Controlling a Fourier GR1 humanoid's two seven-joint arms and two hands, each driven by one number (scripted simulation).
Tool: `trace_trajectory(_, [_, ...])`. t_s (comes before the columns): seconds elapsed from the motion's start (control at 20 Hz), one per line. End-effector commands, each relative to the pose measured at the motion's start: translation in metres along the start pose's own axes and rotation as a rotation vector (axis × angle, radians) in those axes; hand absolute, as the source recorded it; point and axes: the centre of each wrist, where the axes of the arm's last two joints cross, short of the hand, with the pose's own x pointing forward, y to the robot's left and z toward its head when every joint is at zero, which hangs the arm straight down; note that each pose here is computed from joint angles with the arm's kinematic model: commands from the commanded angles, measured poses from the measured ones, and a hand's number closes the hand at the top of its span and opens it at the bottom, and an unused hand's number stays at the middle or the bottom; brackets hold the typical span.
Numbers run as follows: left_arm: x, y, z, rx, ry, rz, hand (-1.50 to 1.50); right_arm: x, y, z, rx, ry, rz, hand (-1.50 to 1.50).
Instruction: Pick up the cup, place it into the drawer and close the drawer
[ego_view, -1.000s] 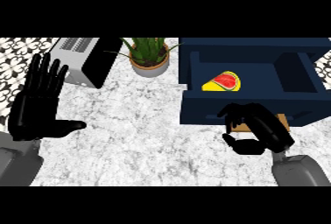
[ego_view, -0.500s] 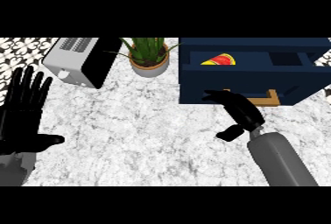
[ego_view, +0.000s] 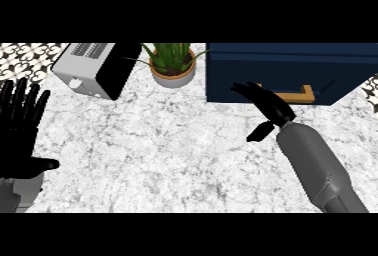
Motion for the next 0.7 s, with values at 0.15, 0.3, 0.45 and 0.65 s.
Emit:
trace_trajectory(0.15, [-0.005, 0.009, -0.006, -0.002, 0.020, 0.025, -1.50, -0.016, -0.036, -0.016, 0.036, 0.044, -0.036, -1.50])
trace_trajectory(0.3, [-0.002, 0.003, -0.013, -0.025, 0.011, 0.026, -1.50, -0.026, -0.063, -0.011, 0.029, 0.059, -0.031, -1.50])
trace_trajectory(0.45, [-0.008, -0.014, -0.004, -0.052, 0.009, 0.012, -1.50, -0.035, -0.070, -0.005, 0.004, 0.074, -0.028, -1.50])
trace_trajectory(0.65, [-0.016, -0.023, -0.007, -0.056, -0.002, 0.006, -1.50, -0.039, -0.077, -0.002, -0.005, 0.075, -0.034, -1.50])
